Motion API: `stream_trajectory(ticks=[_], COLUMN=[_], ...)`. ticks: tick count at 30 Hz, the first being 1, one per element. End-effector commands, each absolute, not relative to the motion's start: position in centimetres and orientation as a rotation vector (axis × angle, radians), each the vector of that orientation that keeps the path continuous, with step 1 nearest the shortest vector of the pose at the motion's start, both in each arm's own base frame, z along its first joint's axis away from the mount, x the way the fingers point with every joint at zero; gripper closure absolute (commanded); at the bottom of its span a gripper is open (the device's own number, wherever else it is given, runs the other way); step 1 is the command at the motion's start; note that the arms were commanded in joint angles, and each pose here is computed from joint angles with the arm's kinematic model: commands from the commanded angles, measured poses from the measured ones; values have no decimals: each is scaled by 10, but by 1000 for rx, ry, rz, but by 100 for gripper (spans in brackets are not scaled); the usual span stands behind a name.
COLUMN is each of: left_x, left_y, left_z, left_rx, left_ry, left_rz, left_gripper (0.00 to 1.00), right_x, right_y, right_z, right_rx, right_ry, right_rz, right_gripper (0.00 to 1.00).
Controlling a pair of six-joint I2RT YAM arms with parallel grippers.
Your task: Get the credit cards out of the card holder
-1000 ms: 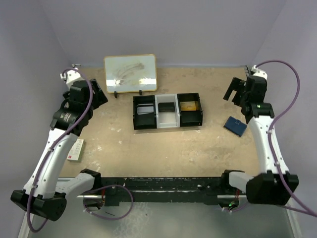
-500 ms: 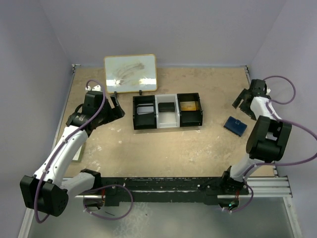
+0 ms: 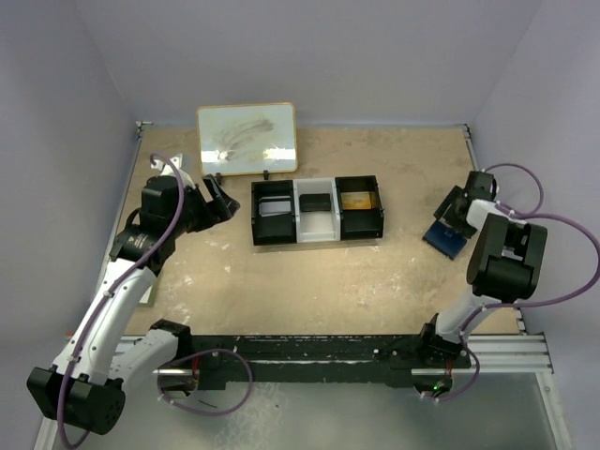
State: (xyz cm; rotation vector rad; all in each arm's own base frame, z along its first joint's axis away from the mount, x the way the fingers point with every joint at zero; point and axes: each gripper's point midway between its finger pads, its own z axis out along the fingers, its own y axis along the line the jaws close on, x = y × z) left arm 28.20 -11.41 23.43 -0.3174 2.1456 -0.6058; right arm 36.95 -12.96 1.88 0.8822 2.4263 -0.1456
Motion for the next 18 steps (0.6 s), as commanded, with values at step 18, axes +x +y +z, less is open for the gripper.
stream_trajectory(ticks=[18], left_x=[278], left_y=[-118], left_z=[267], left_rx=[-320], left_ry=[2012], left_rz=[-709], left_gripper=[21], right_x=[281], right_y=[22], right_z=[115], right_rx=[676], right_ry=[2363], right_rz=[203], right_gripper=[24])
